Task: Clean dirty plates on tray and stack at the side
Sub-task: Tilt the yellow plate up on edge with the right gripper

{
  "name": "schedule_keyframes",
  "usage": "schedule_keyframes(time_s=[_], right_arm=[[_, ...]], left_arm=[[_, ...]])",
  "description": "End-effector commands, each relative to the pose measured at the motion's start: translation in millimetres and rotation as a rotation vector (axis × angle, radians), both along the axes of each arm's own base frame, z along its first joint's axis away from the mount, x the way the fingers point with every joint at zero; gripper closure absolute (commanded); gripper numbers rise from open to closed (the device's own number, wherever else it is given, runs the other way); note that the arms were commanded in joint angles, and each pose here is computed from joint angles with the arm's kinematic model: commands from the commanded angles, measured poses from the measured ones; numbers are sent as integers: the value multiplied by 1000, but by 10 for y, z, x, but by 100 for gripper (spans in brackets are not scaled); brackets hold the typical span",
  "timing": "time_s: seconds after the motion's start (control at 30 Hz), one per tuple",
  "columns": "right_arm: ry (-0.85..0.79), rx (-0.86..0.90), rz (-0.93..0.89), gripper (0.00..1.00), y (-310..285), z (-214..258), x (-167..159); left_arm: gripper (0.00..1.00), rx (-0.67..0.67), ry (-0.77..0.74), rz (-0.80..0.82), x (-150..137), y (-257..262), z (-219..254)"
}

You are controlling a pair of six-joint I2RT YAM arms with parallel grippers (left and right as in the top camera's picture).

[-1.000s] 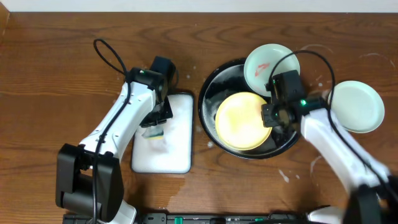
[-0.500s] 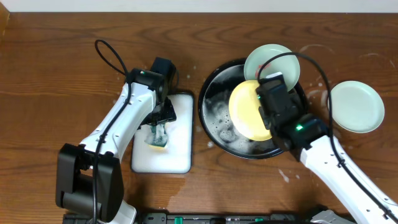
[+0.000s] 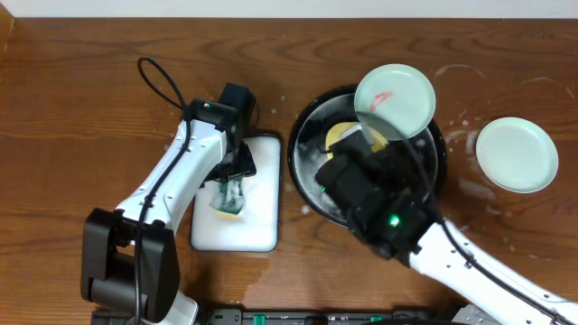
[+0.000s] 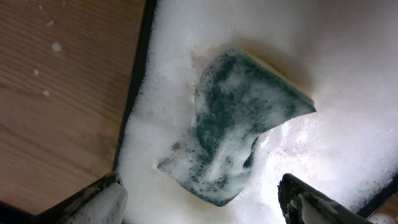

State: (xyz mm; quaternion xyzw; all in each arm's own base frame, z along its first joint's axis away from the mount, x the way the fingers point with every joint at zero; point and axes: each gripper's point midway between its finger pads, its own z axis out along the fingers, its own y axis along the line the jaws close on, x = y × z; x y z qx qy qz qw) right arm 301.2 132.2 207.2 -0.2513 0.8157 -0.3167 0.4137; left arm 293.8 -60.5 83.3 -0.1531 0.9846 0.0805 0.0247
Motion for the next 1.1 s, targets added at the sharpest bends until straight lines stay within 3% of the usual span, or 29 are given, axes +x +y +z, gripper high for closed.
schedule_keyframes(time_s=[0.0,1.07], right_arm=[[-162,-92,-51,99,-50,387,-79],[-177,-214,24,99,100,482,-195]], left_arm=[[20,14,3,-6,-12,29,-1],[19,14,3,-7,-12,28,-1]])
